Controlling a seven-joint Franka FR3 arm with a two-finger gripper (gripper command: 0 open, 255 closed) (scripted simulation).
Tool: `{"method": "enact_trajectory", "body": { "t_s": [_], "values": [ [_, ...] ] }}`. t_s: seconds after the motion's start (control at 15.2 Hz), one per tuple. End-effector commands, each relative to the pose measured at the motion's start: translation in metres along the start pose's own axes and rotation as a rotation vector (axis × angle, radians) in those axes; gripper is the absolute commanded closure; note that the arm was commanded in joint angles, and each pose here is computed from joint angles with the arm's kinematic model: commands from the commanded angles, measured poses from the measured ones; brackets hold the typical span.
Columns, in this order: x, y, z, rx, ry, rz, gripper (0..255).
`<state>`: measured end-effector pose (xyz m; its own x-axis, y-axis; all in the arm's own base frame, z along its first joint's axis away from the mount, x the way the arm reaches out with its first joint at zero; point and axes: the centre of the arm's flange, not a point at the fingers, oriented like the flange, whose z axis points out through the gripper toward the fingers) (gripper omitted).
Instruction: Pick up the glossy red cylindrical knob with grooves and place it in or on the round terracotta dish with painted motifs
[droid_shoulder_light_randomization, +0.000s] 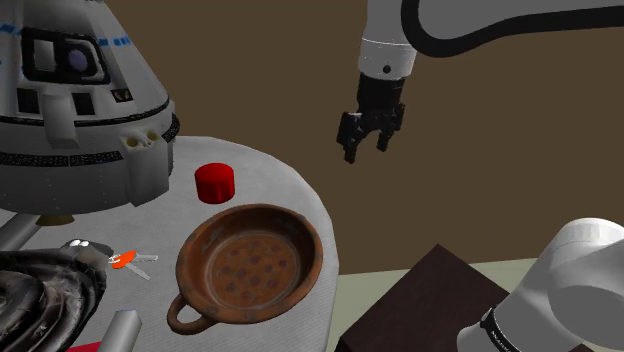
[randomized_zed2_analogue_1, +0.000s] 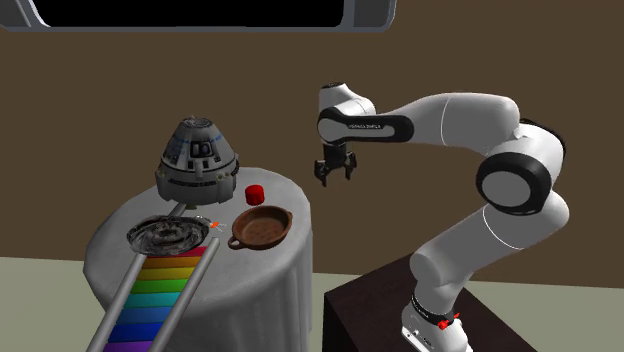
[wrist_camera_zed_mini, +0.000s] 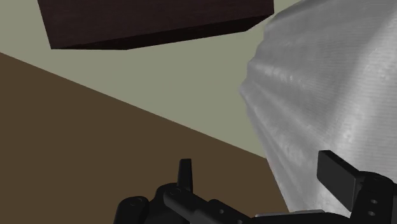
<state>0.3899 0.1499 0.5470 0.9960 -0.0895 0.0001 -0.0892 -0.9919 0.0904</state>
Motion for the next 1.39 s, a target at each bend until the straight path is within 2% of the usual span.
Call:
{"method": "enact_trajectory", "body": {
  "t_s": [0.0, 1.32],
  "values": [
    [0.01, -0.022, 0.0, 0.008, -0.001, 0.006, 0],
    [0.101, -0.259, -0.015, 0.079, -0.005, 0.05, 0]
  ]
}}
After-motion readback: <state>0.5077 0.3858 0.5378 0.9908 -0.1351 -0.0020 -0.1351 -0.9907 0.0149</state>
